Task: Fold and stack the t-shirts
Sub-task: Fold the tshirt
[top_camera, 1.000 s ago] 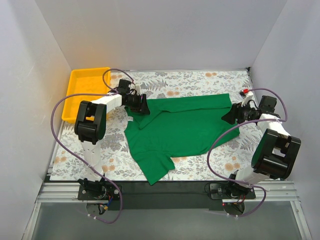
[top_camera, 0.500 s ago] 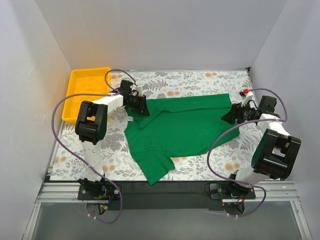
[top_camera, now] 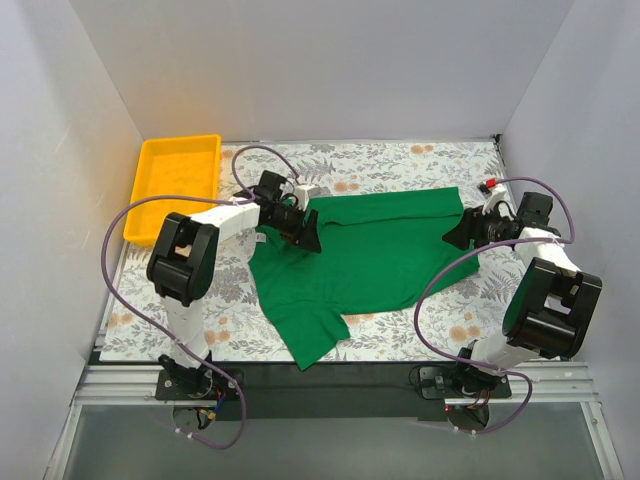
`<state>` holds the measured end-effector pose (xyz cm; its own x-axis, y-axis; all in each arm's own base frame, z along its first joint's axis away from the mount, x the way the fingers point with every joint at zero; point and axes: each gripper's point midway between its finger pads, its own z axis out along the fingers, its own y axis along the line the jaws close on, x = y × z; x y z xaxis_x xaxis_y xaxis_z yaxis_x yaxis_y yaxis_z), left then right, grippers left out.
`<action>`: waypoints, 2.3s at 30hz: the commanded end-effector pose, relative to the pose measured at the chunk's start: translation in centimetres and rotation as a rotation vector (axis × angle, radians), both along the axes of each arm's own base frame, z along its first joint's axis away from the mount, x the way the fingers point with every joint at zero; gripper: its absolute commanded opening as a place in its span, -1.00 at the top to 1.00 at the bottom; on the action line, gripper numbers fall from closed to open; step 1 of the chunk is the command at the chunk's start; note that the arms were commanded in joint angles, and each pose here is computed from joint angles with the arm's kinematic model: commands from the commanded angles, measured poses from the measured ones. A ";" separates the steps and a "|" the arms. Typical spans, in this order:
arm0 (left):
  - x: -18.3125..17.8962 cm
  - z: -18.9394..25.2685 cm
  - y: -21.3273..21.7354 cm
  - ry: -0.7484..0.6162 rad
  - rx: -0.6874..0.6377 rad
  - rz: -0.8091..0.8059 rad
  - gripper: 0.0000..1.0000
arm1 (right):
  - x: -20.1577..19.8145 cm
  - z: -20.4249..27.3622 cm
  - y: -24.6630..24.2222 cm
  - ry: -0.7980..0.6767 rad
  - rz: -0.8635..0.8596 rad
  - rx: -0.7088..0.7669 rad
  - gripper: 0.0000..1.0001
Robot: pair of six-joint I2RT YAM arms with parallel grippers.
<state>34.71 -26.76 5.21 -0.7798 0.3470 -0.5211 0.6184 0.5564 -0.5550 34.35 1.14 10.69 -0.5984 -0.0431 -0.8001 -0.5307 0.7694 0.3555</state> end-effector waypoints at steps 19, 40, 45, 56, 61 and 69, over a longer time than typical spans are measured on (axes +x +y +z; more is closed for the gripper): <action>4.0 3.2 0.7 -0.095 0.022 0.305 -0.19 | -0.9 -0.1 0.2 0.005 0.032 -0.018 -0.28; -1.2 0.4 -6.0 -0.042 0.015 -0.035 0.32 | -1.2 -0.7 0.4 0.024 0.042 -0.014 -0.28; -0.9 3.0 -4.5 -0.184 0.067 0.046 0.26 | -1.8 -0.6 0.7 0.030 0.069 -0.023 -0.28; -2.9 13.4 6.8 -0.071 -0.247 0.642 -0.33 | -5.0 -2.4 -2.4 0.034 0.235 -0.477 -0.26; -6.7 12.1 9.4 0.024 -0.250 0.745 -0.28 | -4.0 -2.4 -2.3 0.072 0.191 -0.439 -0.18; -11.8 8.9 9.4 0.175 -0.268 0.748 -0.18 | -1.8 -3.3 -0.7 0.170 0.140 -0.379 -0.04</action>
